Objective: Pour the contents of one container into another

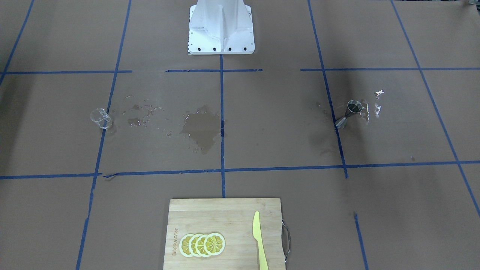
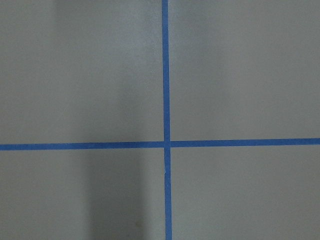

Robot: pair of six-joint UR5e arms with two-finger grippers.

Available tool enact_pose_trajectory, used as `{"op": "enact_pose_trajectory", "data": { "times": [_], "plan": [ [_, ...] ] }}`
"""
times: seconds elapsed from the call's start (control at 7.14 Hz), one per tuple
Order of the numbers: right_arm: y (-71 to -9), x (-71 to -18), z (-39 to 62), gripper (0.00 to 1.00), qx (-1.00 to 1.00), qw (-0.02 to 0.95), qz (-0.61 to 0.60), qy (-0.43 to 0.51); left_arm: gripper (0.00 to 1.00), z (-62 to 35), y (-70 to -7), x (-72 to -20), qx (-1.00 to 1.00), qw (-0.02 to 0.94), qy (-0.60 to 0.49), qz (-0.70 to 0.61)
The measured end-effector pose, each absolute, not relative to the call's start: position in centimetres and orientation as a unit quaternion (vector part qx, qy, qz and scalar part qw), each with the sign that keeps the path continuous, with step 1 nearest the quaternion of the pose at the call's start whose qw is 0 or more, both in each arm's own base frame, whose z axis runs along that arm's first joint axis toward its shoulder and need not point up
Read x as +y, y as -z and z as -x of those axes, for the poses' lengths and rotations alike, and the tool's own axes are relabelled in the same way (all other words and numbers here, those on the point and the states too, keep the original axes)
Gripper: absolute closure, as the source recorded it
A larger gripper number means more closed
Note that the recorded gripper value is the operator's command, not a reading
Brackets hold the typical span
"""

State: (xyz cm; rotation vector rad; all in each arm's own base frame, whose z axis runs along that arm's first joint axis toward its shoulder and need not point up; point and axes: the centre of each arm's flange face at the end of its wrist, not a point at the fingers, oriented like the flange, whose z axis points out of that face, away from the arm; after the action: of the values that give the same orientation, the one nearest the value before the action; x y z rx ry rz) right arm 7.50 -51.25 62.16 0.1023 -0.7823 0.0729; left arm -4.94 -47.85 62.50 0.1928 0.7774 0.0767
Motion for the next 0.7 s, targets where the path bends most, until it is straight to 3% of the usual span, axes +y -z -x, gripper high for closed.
{"op": "enact_pose_trajectory", "data": {
  "times": [0.7],
  "plan": [
    [-62.11,-51.25,-7.48,0.0,-0.381,0.922,-0.05,-0.035,0.0,4.95,-62.29,-48.13,0.378,0.92,-0.033,-0.1]
  ]
}}
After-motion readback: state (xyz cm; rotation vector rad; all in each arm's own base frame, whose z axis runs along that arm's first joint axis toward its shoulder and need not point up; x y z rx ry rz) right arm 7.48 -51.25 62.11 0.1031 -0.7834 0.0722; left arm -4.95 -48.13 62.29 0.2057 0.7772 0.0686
